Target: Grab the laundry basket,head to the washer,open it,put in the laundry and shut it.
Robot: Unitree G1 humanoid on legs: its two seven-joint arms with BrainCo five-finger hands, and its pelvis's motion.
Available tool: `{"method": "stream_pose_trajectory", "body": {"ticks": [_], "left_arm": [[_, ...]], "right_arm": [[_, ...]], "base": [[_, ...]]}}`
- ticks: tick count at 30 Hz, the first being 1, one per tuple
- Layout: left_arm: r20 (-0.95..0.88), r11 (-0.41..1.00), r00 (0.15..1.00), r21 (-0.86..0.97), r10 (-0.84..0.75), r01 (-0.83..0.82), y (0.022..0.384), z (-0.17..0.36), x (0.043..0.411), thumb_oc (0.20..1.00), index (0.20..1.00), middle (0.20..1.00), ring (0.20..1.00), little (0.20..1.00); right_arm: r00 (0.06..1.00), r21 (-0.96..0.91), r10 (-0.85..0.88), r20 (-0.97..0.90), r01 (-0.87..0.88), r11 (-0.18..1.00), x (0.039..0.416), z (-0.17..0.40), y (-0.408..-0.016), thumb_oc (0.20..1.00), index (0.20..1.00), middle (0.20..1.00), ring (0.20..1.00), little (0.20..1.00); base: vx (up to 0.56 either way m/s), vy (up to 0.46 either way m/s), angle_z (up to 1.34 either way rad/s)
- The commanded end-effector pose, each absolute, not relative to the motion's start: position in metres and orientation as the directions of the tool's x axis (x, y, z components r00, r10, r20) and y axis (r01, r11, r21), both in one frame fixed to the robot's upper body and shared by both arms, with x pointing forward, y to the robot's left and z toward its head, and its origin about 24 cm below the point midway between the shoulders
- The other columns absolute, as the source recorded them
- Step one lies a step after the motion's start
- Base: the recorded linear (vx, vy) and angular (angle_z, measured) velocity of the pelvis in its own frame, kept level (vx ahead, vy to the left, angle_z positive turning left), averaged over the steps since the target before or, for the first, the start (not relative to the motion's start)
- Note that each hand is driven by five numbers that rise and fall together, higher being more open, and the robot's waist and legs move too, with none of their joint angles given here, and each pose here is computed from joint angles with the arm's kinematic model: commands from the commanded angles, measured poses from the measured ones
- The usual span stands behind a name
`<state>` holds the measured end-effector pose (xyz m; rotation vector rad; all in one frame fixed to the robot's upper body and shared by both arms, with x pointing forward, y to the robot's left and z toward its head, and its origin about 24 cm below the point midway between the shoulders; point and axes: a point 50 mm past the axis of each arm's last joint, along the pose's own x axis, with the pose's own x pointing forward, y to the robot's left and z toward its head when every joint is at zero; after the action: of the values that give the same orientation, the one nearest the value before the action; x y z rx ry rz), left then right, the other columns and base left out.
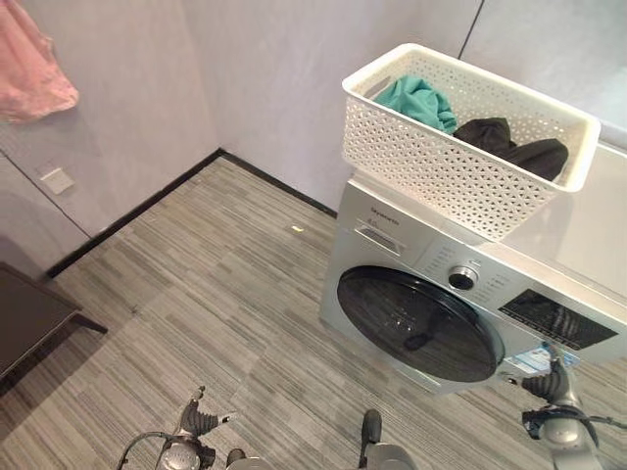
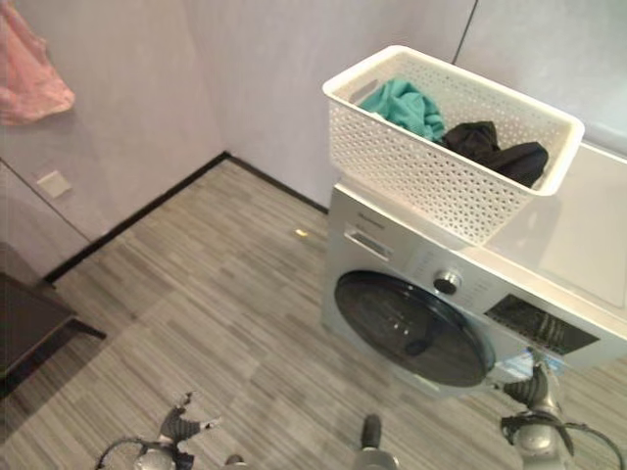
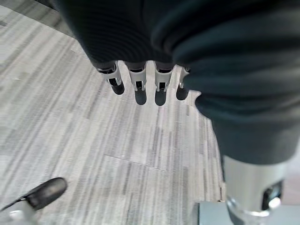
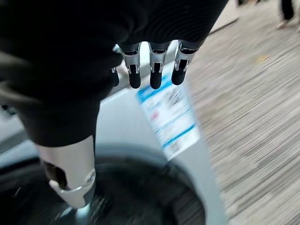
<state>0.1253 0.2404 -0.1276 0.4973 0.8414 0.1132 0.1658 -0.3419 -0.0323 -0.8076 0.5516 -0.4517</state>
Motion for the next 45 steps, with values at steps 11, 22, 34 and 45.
{"method": "stream_pose_trajectory", "body": {"ticks": [11, 22, 34, 45], "left_arm": [[-0.604, 0.872, 0.744, 0.486, 0.286, 0.06, 0.244, -0.115, 0.154, 1.0, 1.0, 1.0, 1.0, 1.0], [-0.575, 0.871, 0.777, 0.486, 0.258, 0.07, 0.235, -0.111, 0.167, 1.0, 1.0, 1.0, 1.0, 1.0], [-0.564, 0.858, 0.783, 0.508, 0.264, 0.076, 0.223, -0.114, 0.173, 1.0, 1.0, 1.0, 1.0, 1.0], [-0.567, 0.84, 0.791, 0.526, 0.228, 0.135, 0.21, -0.117, 0.17, 1.0, 1.0, 1.0, 1.0, 1.0]], "right_arm": [[0.763, -0.783, -0.642, -0.074, 0.354, 0.511, 0.207, 0.014, -0.372, 1.0, 1.0, 1.0, 1.0, 1.0], [0.787, -0.772, -0.616, -0.02, 0.379, 0.51, 0.253, 0.029, -0.361, 1.0, 1.0, 1.0, 1.0, 1.0], [0.946, -0.601, -0.254, -0.2, 0.086, 0.794, 0.294, -0.021, -0.218, 1.0, 1.0, 1.0, 1.0, 1.0], [0.884, -0.356, 0.203, -0.422, -0.368, 0.859, 0.248, -0.066, -0.105, 1.0, 1.0, 1.0, 1.0, 1.0]], "base": [[-0.03, -0.034, 0.05], [-0.05, -0.027, 0.07], [-0.01, -0.003, 0.06], [0.03, 0.021, -0.04]]}}
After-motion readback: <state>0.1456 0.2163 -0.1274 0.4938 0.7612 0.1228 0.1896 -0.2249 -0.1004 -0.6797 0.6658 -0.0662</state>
